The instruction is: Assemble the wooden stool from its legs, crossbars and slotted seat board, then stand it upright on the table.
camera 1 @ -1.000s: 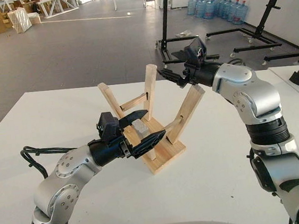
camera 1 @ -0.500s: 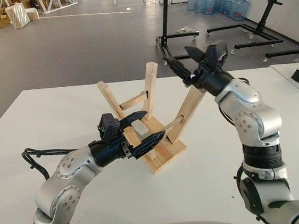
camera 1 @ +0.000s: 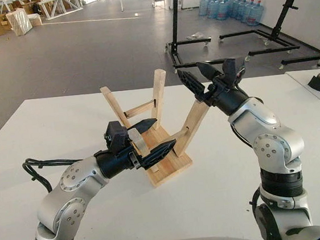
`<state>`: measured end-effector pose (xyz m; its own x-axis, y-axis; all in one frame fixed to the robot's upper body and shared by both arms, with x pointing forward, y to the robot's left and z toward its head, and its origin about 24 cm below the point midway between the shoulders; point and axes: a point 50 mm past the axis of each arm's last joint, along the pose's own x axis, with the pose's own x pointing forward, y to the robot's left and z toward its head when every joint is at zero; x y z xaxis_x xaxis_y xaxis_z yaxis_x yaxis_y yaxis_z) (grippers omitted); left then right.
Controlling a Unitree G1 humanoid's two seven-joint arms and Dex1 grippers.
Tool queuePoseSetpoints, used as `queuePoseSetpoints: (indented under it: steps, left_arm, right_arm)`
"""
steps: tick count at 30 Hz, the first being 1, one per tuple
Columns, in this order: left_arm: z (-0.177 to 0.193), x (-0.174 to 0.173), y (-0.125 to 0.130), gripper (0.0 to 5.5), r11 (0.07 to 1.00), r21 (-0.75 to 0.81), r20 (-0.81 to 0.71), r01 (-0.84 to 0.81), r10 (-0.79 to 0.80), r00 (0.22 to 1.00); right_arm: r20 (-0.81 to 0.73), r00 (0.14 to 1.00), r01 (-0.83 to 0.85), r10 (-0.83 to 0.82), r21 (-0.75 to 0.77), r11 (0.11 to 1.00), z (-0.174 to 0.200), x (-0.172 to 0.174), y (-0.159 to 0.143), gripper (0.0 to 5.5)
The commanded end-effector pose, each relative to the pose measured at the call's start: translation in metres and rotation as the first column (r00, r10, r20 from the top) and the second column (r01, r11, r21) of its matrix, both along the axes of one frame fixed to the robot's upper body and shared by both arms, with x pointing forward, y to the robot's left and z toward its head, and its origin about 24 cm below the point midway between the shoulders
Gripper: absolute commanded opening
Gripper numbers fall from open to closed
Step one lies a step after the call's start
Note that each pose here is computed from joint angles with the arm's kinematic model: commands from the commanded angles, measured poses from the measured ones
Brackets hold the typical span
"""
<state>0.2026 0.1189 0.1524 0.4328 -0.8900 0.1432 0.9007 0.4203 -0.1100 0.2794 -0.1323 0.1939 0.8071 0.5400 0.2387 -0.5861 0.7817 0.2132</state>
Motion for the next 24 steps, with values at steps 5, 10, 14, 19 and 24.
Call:
queuePoseSetpoints:
  steps: [5, 10, 14, 19, 24]
  left_arm:
    - [-0.001, 0.008, -0.004, 4.40, 0.999, 0.049, 0.014, 0.006, -0.006, 1.000]
    - [-0.005, 0.004, 0.004, 4.40, 0.996, 0.086, 0.009, -0.022, 0.021, 1.000]
    - [-0.006, 0.004, 0.006, 4.40, 0.995, 0.097, 0.008, -0.021, 0.020, 1.000]
    - [-0.002, 0.008, -0.001, 4.40, 0.997, 0.081, 0.024, 0.005, -0.006, 1.000]
    - [0.002, 0.008, -0.003, 4.40, 0.999, 0.043, 0.021, 0.027, -0.028, 0.999]
  right_arm:
    - [-0.193, 0.981, -0.003, 0.020, 0.088, 0.996, -0.008, -0.009, -0.003, 4.06]
    - [-0.189, 0.982, -0.013, 0.000, -0.063, 0.998, -0.010, -0.040, -0.013, 4.06]
    - [-0.219, 0.973, 0.049, -0.070, -0.100, 0.994, -0.028, -0.045, -0.007, 4.06]
    - [-0.053, 0.998, -0.003, -0.012, -0.280, 0.960, -0.026, -0.050, 0.019, 4.06]
    - [-0.004, 0.999, -0.039, 0.041, -0.419, 0.907, -0.035, -0.049, 0.029, 4.06]
